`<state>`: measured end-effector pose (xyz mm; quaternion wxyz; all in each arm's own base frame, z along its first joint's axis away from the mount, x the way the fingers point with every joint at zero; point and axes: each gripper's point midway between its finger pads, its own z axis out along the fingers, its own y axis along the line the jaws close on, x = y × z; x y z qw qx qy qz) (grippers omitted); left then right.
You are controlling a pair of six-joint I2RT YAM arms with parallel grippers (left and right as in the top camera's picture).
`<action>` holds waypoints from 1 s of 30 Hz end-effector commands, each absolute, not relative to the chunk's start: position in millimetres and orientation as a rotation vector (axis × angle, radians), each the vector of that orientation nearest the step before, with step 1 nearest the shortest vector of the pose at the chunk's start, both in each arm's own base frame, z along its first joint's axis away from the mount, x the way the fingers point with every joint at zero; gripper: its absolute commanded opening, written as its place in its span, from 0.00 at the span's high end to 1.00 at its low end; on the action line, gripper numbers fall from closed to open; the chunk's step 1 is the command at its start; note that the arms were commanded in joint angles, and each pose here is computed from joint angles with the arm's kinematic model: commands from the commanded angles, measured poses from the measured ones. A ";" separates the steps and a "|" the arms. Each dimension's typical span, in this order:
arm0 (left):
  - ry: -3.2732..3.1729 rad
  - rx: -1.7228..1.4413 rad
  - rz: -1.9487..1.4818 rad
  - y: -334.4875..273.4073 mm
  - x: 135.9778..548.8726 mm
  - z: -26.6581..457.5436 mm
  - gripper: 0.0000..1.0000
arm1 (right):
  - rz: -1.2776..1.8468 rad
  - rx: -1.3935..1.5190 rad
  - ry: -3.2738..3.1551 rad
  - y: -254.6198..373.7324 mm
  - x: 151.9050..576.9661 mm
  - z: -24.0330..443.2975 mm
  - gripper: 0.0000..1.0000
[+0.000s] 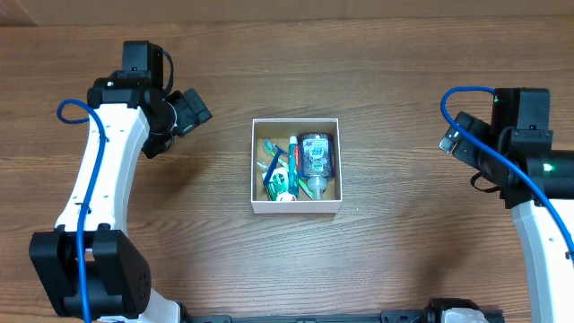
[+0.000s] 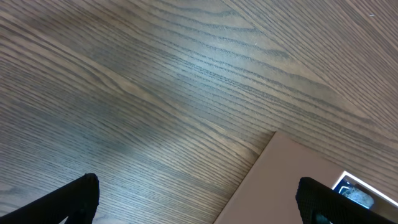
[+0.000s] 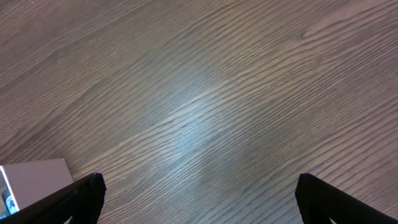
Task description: Pack container
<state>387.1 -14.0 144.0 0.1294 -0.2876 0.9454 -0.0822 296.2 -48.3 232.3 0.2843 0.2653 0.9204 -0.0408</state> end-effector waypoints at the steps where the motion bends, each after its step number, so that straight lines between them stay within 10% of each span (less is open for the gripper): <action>1: 2.728 -0.838 -0.226 -11.3 392.0 148.5 0.00 | -0.111 0.715 2.435 -50.6 298.8 240.6 0.00; 30: 2.728 -0.837 -0.225 -11.3 392.0 148.5 0.00 | -0.101 0.711 2.407 -50.3 294.7 248.7 0.00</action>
